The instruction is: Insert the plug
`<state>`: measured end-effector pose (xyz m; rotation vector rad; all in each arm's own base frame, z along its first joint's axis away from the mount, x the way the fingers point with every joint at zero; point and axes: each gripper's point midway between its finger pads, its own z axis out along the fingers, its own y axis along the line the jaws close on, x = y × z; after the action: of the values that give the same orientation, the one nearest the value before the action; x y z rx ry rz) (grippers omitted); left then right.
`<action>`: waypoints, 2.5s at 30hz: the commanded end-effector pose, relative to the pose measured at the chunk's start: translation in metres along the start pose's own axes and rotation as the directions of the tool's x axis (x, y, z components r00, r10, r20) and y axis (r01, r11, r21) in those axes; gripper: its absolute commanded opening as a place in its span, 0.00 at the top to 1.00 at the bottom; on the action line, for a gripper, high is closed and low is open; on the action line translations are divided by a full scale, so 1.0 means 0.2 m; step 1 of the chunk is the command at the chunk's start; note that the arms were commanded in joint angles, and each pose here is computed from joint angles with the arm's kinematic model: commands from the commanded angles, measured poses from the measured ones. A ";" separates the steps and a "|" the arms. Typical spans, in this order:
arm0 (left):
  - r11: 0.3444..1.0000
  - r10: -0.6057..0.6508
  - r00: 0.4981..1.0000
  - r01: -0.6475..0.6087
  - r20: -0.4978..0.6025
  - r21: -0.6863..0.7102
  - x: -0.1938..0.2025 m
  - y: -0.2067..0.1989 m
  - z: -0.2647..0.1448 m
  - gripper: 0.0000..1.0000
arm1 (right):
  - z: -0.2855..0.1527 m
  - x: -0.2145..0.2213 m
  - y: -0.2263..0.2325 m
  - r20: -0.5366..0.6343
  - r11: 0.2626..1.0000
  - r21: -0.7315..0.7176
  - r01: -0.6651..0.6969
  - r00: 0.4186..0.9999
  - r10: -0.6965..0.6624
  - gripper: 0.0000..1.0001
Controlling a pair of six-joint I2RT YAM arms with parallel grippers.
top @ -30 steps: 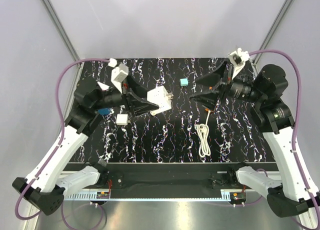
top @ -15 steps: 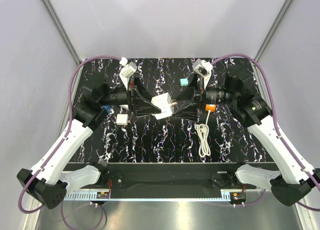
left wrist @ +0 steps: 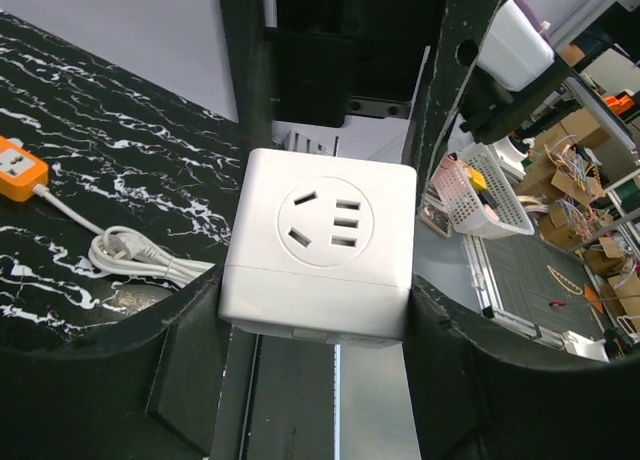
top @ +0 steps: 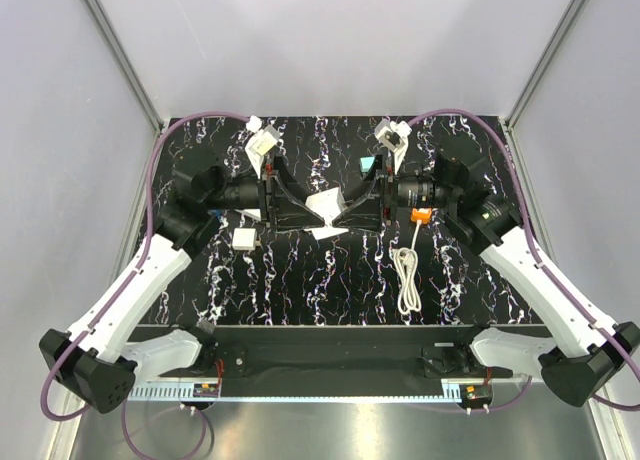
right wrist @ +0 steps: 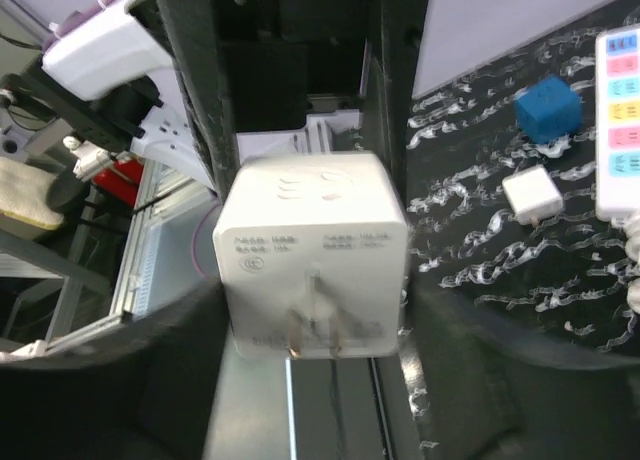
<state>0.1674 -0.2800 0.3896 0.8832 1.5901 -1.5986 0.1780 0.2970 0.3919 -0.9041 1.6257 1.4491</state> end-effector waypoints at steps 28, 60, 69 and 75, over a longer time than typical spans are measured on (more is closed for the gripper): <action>0.959 0.130 0.978 -0.165 0.160 0.230 -0.18 -0.28 -0.03 0.85 | 0.01 -0.19 0.11 0.348 0.979 -0.184 -0.086 0.926 0.147 0.93; 0.645 0.302 0.853 -0.512 -0.426 -0.567 -0.14 0.80 -0.12 1.00 | -1.05 0.66 -2.06 0.266 0.006 0.951 -0.310 0.823 0.502 0.31; 0.705 0.428 0.773 -0.610 -0.468 -0.363 -0.15 0.90 0.14 1.00 | -0.95 0.94 -2.27 0.198 0.108 0.935 -0.338 0.749 0.632 0.49; 0.662 0.488 0.691 -0.691 -0.533 -0.290 -0.09 0.97 0.17 1.00 | -0.74 1.01 -2.10 0.136 0.272 0.874 -0.403 0.739 0.660 0.75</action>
<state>0.3329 -0.3017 0.2663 1.2953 1.8154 -0.5715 0.4803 0.0620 0.0417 0.2830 2.5915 0.4270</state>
